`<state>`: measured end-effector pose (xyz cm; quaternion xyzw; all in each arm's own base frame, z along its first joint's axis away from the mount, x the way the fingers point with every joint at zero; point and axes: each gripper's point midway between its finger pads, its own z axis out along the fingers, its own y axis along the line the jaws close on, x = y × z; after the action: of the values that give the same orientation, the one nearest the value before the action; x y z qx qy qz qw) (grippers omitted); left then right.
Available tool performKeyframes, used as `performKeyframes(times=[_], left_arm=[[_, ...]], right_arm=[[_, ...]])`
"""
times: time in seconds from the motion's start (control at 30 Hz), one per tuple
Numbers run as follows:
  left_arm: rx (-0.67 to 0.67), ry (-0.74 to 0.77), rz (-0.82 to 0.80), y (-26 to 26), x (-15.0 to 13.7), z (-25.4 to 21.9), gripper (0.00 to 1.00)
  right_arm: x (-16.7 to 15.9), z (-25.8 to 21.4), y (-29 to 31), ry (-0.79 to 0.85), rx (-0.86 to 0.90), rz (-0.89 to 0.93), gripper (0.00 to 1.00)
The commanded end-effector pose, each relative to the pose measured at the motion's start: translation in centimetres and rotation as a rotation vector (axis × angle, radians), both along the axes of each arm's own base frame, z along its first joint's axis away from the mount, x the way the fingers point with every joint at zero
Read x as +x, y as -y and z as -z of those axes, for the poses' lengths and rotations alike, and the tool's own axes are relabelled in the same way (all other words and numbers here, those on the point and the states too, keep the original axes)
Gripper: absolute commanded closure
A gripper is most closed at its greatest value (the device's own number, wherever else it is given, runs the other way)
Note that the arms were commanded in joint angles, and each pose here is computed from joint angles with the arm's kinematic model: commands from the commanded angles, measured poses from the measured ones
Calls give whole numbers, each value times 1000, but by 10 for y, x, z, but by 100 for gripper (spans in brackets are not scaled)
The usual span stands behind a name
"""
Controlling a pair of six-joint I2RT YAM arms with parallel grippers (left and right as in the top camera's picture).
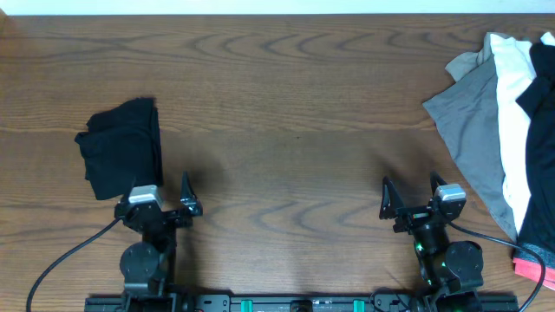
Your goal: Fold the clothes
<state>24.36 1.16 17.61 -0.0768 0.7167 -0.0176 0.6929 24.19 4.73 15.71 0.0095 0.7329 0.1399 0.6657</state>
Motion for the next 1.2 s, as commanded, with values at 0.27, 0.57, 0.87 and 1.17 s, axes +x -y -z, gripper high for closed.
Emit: performKeyframes(times=[0.27,0.57,0.87,1.17], left_arm=[[57,-28,-5,-2,2,17,2],[49,-121,42,6,0,40,2],[49,-121,42,6,0,40,2],[49,-121,42,6,0,40,2]], right_arm=[[0,1,0,3,-15,-1,1],[0,1,0,3,-15,-1,1],[0,0,0,3,-15,-1,1],[0,0,0,3,-15,-1,1]])
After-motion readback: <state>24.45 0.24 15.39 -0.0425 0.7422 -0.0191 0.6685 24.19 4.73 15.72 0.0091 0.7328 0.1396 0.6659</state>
